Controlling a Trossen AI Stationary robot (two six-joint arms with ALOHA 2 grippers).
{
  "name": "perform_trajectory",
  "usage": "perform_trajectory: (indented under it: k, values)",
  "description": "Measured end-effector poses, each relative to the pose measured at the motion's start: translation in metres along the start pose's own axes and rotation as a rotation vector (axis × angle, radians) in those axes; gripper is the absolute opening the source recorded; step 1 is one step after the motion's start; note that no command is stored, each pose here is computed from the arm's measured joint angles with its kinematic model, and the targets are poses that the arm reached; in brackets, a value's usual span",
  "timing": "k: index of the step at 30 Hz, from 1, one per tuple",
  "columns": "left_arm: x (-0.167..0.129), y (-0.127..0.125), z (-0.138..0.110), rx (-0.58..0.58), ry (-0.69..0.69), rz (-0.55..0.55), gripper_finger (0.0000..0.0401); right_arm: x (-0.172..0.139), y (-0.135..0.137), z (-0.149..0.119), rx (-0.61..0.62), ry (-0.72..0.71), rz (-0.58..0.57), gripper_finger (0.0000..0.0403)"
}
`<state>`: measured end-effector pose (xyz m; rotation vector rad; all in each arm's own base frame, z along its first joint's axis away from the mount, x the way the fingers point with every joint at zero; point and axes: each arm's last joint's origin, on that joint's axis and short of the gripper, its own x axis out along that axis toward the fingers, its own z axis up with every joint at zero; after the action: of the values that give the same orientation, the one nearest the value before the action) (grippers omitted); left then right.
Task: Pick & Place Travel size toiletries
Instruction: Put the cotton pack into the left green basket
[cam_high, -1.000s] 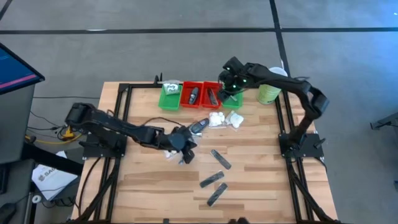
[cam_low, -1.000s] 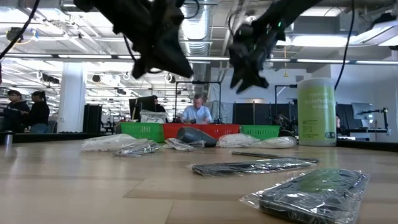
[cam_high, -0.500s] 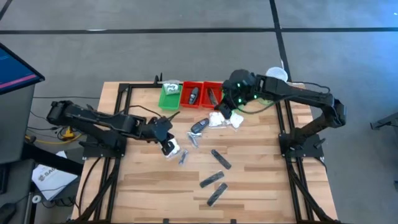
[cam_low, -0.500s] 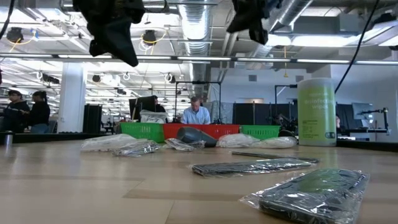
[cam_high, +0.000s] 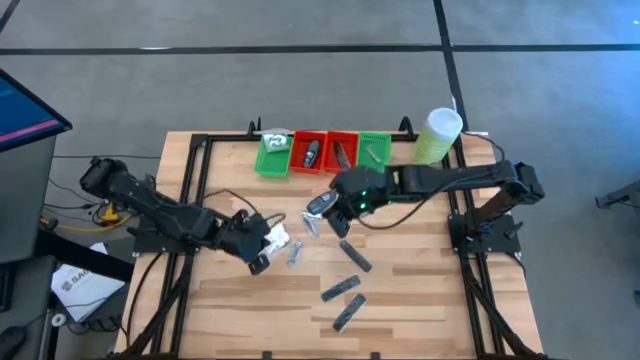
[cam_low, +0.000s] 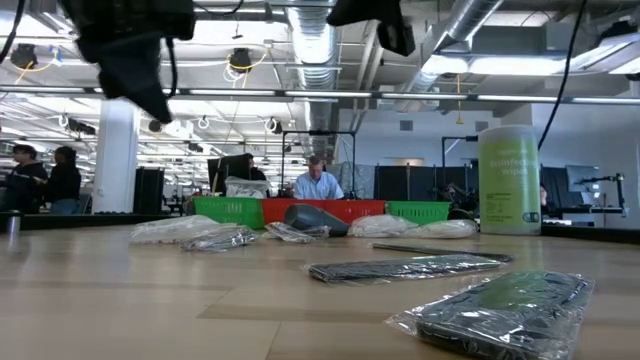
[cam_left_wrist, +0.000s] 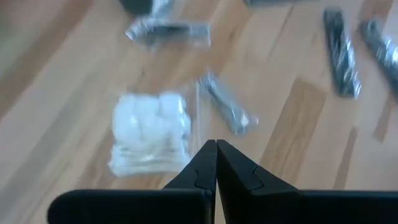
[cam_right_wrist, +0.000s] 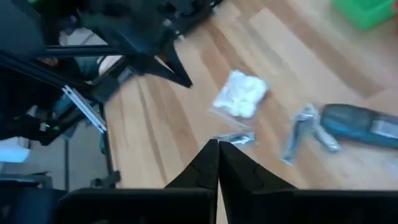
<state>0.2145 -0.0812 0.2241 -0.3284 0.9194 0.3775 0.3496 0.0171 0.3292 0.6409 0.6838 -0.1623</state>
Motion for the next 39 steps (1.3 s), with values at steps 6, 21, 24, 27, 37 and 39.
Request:
perform_trajectory:
  k: [6, 21, 24, 27, 37, 39]
  values:
    - [0.020, -0.017, -0.028, 0.099, 0.047, 0.028, 0.0002, 0.032, 0.010, -0.013, 0.050, 0.027, 0.014, 0.0001]
    - [0.081, -0.046, -0.059, 0.275, 0.042, 0.131, 0.0056, 0.043, 0.017, -0.015, 0.084, 0.006, 0.058, 0.0000]
    - [0.081, -0.045, -0.059, 0.277, 0.030, 0.141, 0.0101, 0.044, 0.017, -0.015, 0.091, 0.009, 0.055, 0.0000]
    - [0.081, -0.042, -0.055, 0.290, 0.034, 0.157, 0.0143, 0.044, 0.018, -0.015, 0.097, 0.005, 0.060, 0.0000]
    - [0.095, -0.016, -0.056, 0.230, 0.101, 0.192, 0.0201, 0.044, 0.018, -0.015, 0.093, 0.002, 0.061, 0.0000]
    - [0.097, -0.013, -0.058, 0.227, 0.112, 0.193, 0.0196, 0.044, 0.018, -0.015, 0.092, 0.000, 0.063, 0.0000]
